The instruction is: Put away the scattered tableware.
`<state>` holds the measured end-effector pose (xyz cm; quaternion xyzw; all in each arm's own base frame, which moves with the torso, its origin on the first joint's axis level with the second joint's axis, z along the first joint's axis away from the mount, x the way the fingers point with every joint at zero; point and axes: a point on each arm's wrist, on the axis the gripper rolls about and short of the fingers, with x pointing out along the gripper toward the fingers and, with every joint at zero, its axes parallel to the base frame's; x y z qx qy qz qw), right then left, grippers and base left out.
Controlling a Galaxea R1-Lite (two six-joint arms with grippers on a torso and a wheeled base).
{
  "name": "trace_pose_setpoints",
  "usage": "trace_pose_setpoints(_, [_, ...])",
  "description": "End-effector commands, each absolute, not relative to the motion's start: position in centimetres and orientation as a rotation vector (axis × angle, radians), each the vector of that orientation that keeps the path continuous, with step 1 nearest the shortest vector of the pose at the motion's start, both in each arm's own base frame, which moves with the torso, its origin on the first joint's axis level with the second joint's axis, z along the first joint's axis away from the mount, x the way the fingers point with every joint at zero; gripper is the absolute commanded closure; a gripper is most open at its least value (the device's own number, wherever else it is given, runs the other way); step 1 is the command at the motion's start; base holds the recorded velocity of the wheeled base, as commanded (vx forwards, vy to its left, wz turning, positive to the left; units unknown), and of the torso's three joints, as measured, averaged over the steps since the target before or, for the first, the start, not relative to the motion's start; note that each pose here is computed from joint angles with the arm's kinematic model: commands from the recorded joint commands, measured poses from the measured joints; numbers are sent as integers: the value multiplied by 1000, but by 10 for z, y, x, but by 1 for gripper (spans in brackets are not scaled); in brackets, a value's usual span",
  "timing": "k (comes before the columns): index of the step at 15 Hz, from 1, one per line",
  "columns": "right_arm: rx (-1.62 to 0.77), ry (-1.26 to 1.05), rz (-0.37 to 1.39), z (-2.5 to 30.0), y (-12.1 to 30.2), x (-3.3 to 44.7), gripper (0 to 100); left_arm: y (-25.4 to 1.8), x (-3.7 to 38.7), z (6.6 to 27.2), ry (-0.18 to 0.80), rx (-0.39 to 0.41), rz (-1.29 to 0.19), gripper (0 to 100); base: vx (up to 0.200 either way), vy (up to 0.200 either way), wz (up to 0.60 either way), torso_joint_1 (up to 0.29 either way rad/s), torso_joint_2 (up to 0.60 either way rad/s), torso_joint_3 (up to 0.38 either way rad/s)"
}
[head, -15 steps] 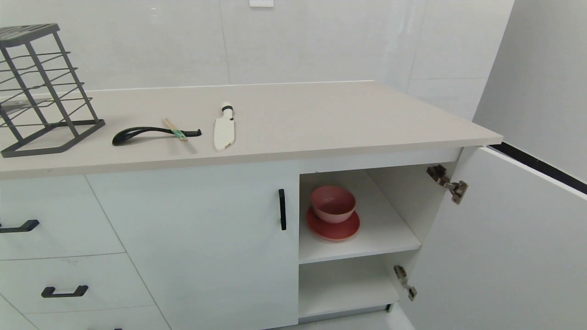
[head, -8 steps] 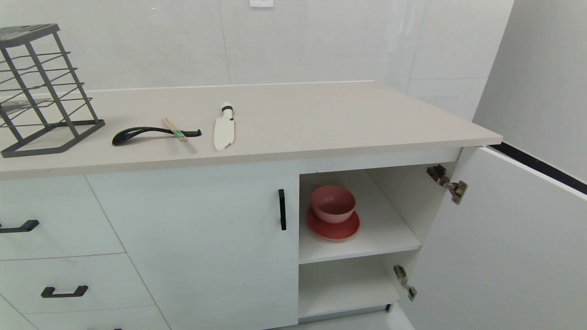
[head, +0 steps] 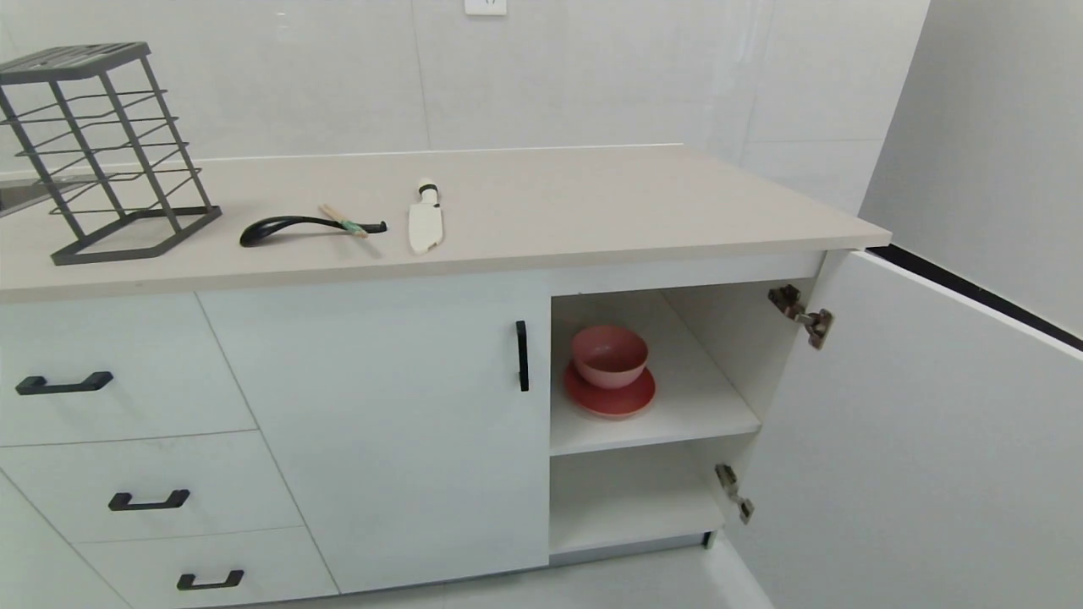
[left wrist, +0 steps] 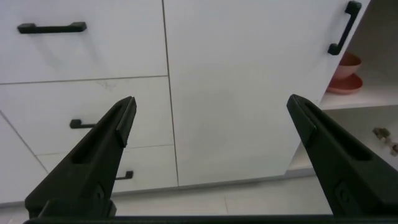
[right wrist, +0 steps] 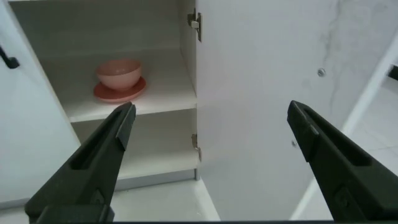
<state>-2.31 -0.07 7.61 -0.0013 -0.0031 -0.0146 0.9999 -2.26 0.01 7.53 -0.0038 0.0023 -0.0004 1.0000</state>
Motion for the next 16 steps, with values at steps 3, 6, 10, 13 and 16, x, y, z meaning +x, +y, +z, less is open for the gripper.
trace_pose_setpoints(3, [-3,-3,-29,76,-1,-23,0,0,-23,75,5,-9,0,0,-133,-133,0,1,2,2])
trace_pose_setpoints(6, [-3,-3,-29,76,-1,-23,0,0,-23,75,5,-8,0,0,0,-200,0,-2,1,5])
trace_pose_setpoints(10, [-3,-3,-29,76,-1,-23,0,0,-23,75,5,-9,0,0,0,-200,0,4,4,0])
trace_pose_setpoints(13, [-3,-3,-29,76,-1,-23,0,0,-23,75,5,-11,0,0,-200,0,0,2,2,6])
trace_pose_setpoints(16, [-3,-3,-29,76,-1,-23,0,0,-23,75,5,-9,0,0,-200,-133,0,7,4,1])
